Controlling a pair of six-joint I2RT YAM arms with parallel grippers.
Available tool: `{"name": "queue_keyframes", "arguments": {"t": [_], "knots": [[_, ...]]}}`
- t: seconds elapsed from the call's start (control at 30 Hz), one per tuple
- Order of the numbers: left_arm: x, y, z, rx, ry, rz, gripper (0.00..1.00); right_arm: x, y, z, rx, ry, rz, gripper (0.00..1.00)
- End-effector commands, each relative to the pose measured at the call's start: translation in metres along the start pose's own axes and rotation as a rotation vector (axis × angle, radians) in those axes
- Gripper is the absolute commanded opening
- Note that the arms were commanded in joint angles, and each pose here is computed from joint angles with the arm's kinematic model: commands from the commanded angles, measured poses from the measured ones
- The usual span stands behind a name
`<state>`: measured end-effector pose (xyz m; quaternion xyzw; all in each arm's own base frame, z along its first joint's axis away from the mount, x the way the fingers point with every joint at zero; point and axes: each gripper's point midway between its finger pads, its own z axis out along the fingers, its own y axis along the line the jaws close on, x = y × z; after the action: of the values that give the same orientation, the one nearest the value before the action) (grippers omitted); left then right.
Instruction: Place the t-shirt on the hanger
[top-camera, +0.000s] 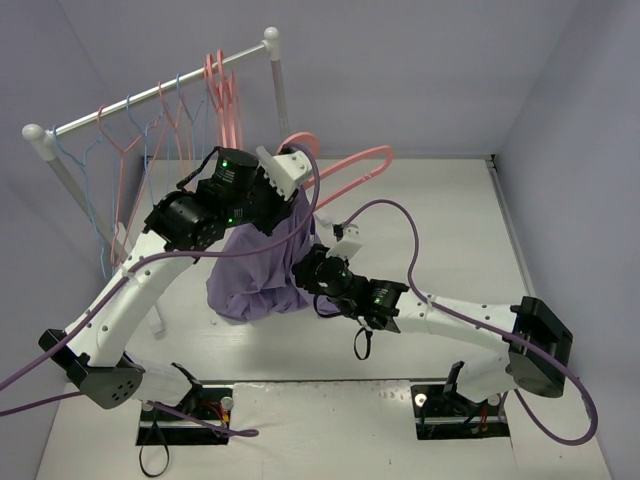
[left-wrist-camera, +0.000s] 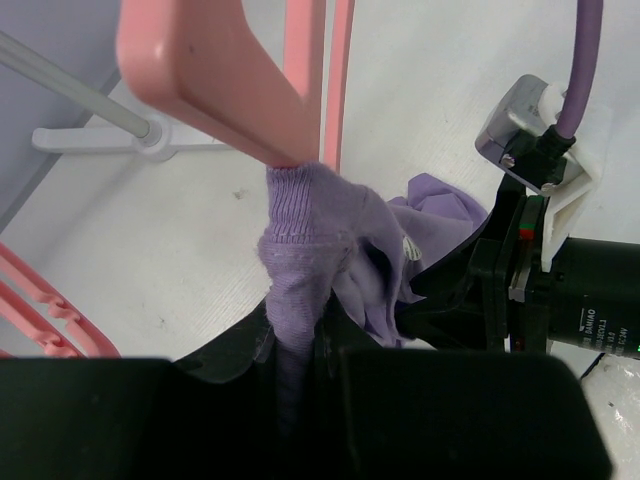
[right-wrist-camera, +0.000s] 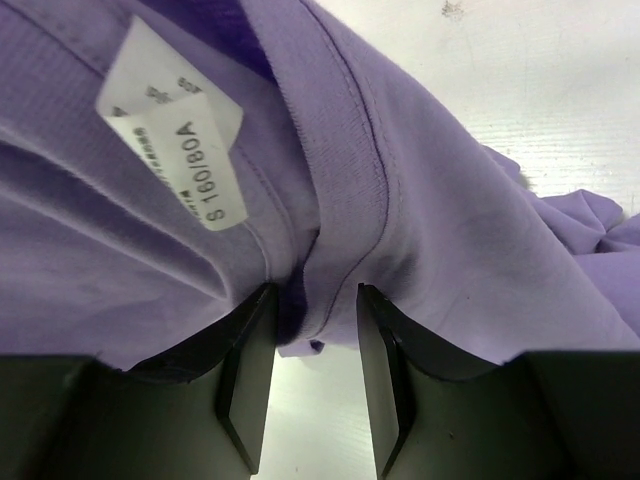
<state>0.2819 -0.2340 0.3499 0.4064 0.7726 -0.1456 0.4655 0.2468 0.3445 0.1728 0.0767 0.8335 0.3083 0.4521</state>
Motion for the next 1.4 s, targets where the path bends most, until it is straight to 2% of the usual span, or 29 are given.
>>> {"name": "queue_keyframes", "arguments": {"t": [0.0, 0.13, 0.23, 0.33, 0.4, 0.43, 0.63, 0.97, 1.37], "knots": [[-0.041, 0.004, -0.022, -0.029, -0.162, 0.012, 0.00, -0.015, 0.019, 0.001, -0.040, -0.063, 0.078, 0.34], [-0.041, 0.003, -0.024, -0.029, -0.166, 0.012, 0.00, -0.012, 0.015, 0.004, -0.027, -0.061, 0.080, 0.33], [-0.040, 0.002, -0.025, -0.029, -0.165, 0.014, 0.00, -0.010, 0.015, 0.005, -0.026, -0.055, 0.077, 0.27], [-0.039, 0.003, -0.029, -0.039, -0.169, 0.016, 0.00, -0.010, 0.014, 0.004, -0.027, -0.056, 0.062, 0.14], [-0.036, 0.004, -0.032, -0.048, -0.166, 0.022, 0.00, -0.017, 0.009, 0.000, -0.020, -0.074, 0.061, 0.01], [-0.036, 0.005, -0.035, -0.056, -0.169, 0.024, 0.00, -0.017, 0.004, -0.001, -0.014, -0.078, 0.057, 0.00], [-0.023, 0.008, -0.050, -0.087, -0.167, 0.058, 0.00, -0.050, -0.024, -0.023, 0.011, -0.115, 0.038, 0.00], [0.000, -0.014, -0.078, 0.017, -0.218, 0.199, 0.00, -0.118, -0.075, -0.048, 0.086, -0.128, -0.123, 0.00], [0.050, -0.032, -0.074, 0.111, -0.083, 0.245, 0.00, -0.180, -0.087, -0.061, 0.112, -0.141, -0.323, 0.00]]}}
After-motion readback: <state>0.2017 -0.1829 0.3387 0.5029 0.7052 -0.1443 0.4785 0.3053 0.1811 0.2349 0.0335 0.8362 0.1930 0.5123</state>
